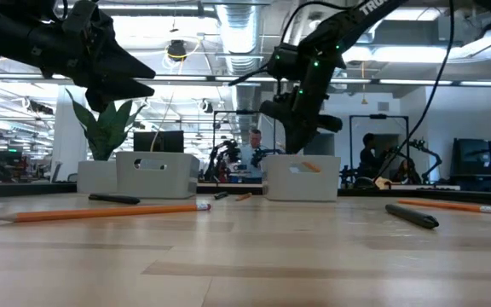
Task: Sort pens & pencils
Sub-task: Put the orange pencil into the right gray bin
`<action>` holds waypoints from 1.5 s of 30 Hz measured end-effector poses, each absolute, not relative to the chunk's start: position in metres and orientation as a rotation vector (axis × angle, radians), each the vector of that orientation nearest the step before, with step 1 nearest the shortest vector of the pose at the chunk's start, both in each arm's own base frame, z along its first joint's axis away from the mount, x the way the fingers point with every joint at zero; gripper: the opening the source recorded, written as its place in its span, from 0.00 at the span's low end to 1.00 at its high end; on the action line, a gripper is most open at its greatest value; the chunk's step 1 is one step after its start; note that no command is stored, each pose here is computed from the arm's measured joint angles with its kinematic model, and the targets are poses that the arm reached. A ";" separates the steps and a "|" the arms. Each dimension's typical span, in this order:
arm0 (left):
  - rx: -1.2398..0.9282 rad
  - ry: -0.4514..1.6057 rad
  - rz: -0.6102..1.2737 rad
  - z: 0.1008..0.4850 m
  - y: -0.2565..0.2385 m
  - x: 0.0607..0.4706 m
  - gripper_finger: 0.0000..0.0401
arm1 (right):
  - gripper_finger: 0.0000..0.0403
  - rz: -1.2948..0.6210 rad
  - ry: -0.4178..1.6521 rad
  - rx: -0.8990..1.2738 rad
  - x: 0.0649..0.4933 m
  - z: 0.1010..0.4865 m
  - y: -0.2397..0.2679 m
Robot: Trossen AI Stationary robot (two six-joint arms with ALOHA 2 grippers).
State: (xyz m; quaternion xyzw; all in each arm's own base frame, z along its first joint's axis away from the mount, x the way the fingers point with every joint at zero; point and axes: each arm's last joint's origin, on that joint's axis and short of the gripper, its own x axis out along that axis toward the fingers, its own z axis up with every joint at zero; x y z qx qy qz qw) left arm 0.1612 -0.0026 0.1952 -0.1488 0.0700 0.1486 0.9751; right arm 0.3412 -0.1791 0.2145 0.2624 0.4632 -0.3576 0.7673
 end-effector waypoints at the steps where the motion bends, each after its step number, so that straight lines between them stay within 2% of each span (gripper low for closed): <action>1: -0.300 0.141 0.300 0.195 -0.003 0.161 0.51 | 0.16 -0.780 1.005 0.576 0.341 0.214 -0.179; 22: -0.311 0.139 0.300 0.195 -0.003 0.161 0.51 | 0.33 -0.799 1.067 0.587 0.331 0.219 -0.176; 34: -0.313 0.149 0.308 0.194 -0.002 0.161 0.51 | 0.41 -0.836 0.987 0.543 0.281 0.296 -0.153; 45: -0.312 0.151 0.309 0.194 -0.002 0.161 0.51 | 0.46 -0.958 1.138 0.524 0.227 0.329 -0.114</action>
